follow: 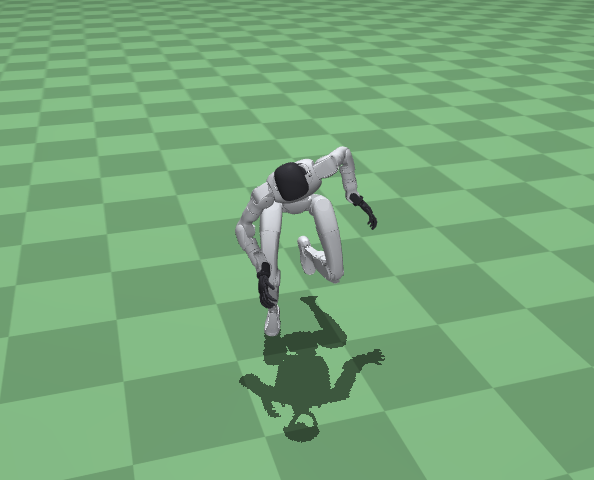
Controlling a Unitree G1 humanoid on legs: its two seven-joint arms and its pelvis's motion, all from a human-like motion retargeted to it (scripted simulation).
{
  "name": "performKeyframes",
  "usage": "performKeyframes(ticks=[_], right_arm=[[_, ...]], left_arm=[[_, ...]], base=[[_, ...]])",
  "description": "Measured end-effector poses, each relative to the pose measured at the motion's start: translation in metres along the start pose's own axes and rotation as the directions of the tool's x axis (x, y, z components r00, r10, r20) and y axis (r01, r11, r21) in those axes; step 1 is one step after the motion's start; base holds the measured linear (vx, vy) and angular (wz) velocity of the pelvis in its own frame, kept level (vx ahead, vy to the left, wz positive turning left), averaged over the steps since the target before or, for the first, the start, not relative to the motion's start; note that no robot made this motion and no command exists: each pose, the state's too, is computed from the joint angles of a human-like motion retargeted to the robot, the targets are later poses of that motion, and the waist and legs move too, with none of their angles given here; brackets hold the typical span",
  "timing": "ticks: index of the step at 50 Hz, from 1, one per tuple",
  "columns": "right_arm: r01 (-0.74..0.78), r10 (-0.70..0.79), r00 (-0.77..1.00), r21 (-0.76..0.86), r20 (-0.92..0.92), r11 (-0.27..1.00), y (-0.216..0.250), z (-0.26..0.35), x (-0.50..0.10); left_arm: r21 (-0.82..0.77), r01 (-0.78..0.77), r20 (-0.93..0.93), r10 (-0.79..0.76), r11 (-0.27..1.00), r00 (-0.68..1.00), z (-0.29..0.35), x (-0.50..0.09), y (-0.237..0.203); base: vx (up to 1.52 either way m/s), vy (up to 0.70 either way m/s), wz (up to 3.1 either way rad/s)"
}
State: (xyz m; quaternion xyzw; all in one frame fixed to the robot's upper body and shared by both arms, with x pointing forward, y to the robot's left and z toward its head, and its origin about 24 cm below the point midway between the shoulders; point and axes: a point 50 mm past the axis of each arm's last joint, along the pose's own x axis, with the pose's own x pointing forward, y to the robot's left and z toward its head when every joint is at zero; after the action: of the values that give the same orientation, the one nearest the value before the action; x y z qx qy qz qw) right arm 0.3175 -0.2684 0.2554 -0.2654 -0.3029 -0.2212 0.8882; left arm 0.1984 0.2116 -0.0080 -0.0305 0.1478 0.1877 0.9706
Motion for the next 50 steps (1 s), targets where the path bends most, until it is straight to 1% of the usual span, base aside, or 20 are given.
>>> performKeyframes(ticks=[2,4,8,10,13,15,17,19,21,23,25,28,30,31,35,40,42,44,47,50], right_arm=[[-0.080,0.032,0.982,0.251,0.188,0.965,0.046,0.071,0.024],[-0.258,0.100,0.924,0.410,0.370,0.875,0.090,0.138,0.015],[-0.610,0.238,0.626,0.276,0.743,0.743,0.129,0.219,-0.051],[-0.737,0.286,0.493,0.220,0.822,0.639,0.131,0.224,-0.091],[-0.913,0.419,0.391,0.287,0.819,0.291,0.140,0.204,-0.151],[-0.935,0.520,0.331,0.349,0.788,0.065,0.146,0.185,-0.183],[-0.905,0.606,0.329,0.426,0.725,-0.018,0.152,0.162,-0.200],[-0.843,0.667,0.414,0.538,0.620,0.023,0.154,0.138,-0.209],[-0.726,0.690,0.573,0.664,0.441,0.179,0.153,0.111,-0.210],[-0.560,0.651,0.727,0.736,0.217,0.380,0.149,0.077,-0.201],[-0.441,0.588,0.807,0.713,0.050,0.545,0.134,0.043,-0.186],[-0.395,0.521,0.853,0.633,-0.016,0.666,0.096,0.015,-0.170],[-0.341,0.494,0.868,0.654,-0.058,0.675,0.072,0.002,-0.170],[-0.312,0.491,0.867,0.675,-0.087,0.669,0.064,-0.004,-0.174],[-0.257,0.489,0.845,0.635,-0.218,0.728,0.044,-0.030,-0.193],[-0.221,0.489,0.731,0.512,-0.477,0.830,0.028,-0.069,-0.237],[-0.191,0.472,0.680,0.486,-0.561,0.853,0.016,-0.080,-0.253],[-0.155,0.440,0.663,0.464,-0.605,0.872,0.005,-0.086,-0.262],[-0.148,0.383,0.701,0.403,-0.601,0.903,0.005,-0.088,-0.259],[-0.077,0.282,0.790,0.367,-0.544,0.927,0.025,-0.085,-0.223]], left_arm=[[0.084,-0.066,-0.201,0.081,0.994,0.976,-0.040,-0.029,0.050],[0.123,-0.001,-0.326,0.042,0.992,0.945,-0.058,-0.062,0.086],[0.086,0.090,-0.391,-0.049,0.992,0.919,-0.059,-0.102,0.119],[0.036,0.052,-0.382,-0.034,0.998,0.924,-0.057,-0.108,0.128],[-0.074,-0.011,-0.398,-0.019,0.997,0.917,-0.062,-0.104,0.133],[-0.136,0.013,-0.395,-0.066,0.991,0.916,-0.065,-0.089,0.129],[-0.159,0.023,-0.349,-0.078,0.987,0.934,-0.062,-0.066,0.126],[-0.136,-0.093,-0.272,0.053,0.986,0.961,-0.054,-0.039,0.129],[-0.146,-0.315,-0.186,0.287,0.938,0.940,-0.038,-0.001,0.123],[-0.229,-0.482,-0.126,0.465,0.846,0.876,-0.001,0.052,0.094],[-0.406,-0.492,-0.092,0.501,0.770,0.860,0.064,0.101,0.042],[-0.627,-0.107,0.160,0.261,0.772,0.952,0.189,0.119,-0.049],[-0.517,0.263,0.484,0.024,0.814,0.875,0.265,0.093,-0.099],[-0.357,0.393,0.643,-0.082,0.848,0.761,0.296,0.072,-0.116],[0.114,0.580,0.922,-0.303,0.807,0.241,0.362,-0.022,-0.147],[0.147,0.859,0.942,-0.336,0.491,0.030,0.343,-0.075,-0.148],[0.131,0.919,0.930,-0.368,0.373,0.017,0.328,-0.086,-0.155],[0.176,0.916,0.914,-0.405,0.360,-0.017,0.316,-0.096,-0.161],[0.319,0.793,0.886,-0.460,0.519,-0.056,0.295,-0.097,-0.157],[0.256,0.690,0.877,-0.463,0.677,0.128,0.266,-0.071,-0.146]], base=[[1.39,0.21,-1.52],[1.44,0.31,-1.27],[1.56,0.45,-0.65],[1.76,0.57,-1.52],[1.86,0.75,-2.02],[1.76,0.86,-0.98],[1.70,0.86,-0.05],[1.64,0.87,0.73],[1.39,0.79,1.67],[1.10,0.59,2.21],[0.93,0.42,1.89],[0.89,0.30,1.29],[0.96,0.20,0.86],[1.01,0.14,0.50],[1.11,0.10,0.23],[1.36,-0.05,0.14],[1.35,-0.12,-0.89],[1.28,-0.06,-1.37],[1.11,0.04,-1.62],[0.83,0.12,-1.19]])
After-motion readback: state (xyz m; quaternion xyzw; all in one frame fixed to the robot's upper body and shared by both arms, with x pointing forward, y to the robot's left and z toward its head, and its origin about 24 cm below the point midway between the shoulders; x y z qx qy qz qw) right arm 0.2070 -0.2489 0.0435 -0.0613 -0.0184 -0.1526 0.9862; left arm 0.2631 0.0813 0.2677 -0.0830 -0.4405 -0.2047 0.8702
